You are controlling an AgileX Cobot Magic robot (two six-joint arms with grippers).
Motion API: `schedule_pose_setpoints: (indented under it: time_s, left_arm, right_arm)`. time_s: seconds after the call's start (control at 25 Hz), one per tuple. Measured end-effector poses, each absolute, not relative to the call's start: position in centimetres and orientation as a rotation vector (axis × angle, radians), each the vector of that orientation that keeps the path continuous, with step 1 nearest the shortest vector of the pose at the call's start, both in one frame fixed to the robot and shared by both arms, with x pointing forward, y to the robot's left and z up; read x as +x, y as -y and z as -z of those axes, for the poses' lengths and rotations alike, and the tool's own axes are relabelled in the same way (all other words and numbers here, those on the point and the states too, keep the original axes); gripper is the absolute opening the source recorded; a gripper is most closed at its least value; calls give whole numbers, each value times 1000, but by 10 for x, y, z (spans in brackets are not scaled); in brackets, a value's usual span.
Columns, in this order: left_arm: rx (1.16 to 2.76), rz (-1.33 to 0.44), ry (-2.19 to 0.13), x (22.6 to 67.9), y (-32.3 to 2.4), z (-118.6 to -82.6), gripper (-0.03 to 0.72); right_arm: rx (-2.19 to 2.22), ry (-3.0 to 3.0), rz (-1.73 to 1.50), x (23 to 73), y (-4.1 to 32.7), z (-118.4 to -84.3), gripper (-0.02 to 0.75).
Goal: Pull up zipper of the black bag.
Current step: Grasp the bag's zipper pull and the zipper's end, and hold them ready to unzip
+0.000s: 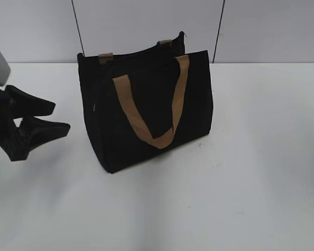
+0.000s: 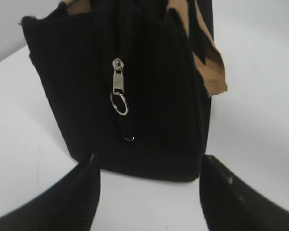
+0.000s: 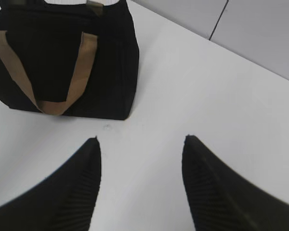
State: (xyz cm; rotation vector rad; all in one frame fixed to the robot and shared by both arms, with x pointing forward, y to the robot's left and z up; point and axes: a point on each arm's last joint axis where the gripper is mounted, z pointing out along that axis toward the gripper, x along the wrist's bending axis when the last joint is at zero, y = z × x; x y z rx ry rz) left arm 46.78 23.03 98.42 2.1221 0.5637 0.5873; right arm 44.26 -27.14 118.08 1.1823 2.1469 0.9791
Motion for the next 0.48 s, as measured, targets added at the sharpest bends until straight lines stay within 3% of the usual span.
schedule_pose_setpoints:
  time_s: [0.24,0.48]
  left_arm:
    - [2189,-485,-437,492,-222,-935,480]
    - [2206,-425,-462,524,-218,-913,454]
  right_arm:
    - [1181,-2174,-1028,463,268,-1184,424]
    - [1193,-2191,-1033,469,268,-1182,424]
